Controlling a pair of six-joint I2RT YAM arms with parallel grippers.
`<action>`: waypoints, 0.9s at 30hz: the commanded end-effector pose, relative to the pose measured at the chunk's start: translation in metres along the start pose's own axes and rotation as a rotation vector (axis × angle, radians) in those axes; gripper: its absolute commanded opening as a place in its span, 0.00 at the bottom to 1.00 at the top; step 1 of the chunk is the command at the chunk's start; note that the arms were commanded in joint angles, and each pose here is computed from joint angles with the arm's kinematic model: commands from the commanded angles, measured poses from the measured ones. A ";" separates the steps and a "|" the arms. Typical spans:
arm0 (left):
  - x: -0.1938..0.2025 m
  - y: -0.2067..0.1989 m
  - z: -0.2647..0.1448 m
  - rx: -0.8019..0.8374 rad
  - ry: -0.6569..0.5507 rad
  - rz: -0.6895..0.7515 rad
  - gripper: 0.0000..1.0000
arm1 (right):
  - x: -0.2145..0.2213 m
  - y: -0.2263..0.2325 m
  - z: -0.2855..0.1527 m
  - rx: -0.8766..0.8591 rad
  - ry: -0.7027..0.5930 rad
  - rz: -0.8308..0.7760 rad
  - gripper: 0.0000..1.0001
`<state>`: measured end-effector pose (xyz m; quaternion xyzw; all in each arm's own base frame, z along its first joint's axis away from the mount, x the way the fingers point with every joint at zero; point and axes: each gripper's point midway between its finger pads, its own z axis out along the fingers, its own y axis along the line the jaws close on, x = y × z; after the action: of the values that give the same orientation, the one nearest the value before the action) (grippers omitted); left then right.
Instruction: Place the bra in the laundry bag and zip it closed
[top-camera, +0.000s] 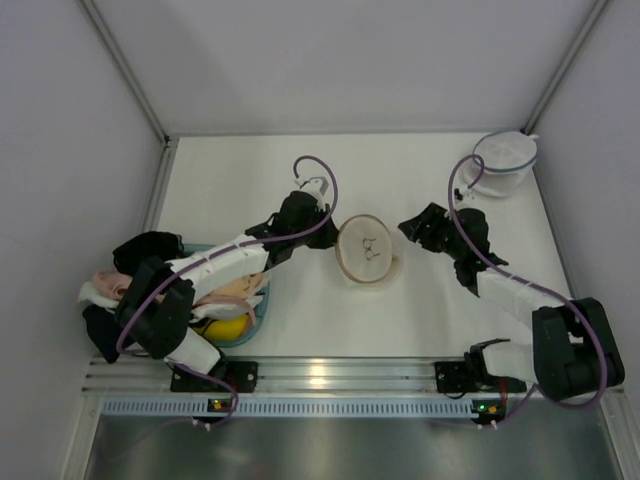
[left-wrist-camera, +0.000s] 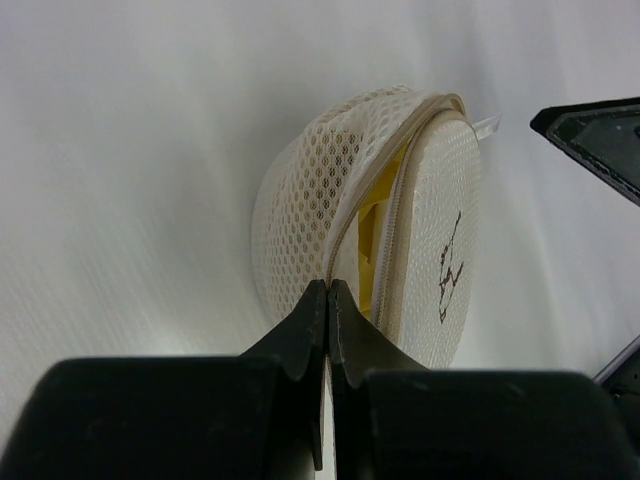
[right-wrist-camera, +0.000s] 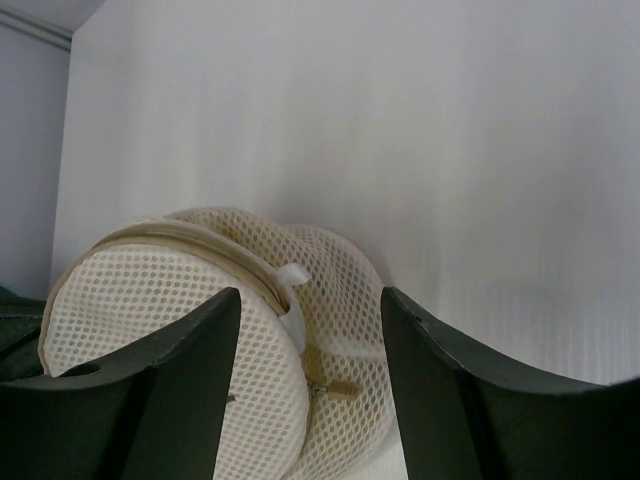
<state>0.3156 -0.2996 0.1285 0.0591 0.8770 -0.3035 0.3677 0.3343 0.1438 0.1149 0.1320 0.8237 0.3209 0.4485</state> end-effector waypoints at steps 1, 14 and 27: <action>-0.012 -0.010 0.001 0.050 -0.044 -0.002 0.00 | -0.032 0.030 0.014 -0.113 -0.118 -0.009 0.58; -0.014 -0.011 0.001 0.053 -0.051 0.005 0.00 | -0.019 0.045 0.040 -0.145 -0.070 0.000 0.49; -0.019 -0.012 -0.001 0.050 -0.066 0.011 0.00 | -0.005 0.032 0.048 -0.018 -0.022 -0.031 0.41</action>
<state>0.3139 -0.3020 0.1261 0.0635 0.8773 -0.3085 0.3620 0.3615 0.1816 0.0967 0.1287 0.8280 0.3301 0.4345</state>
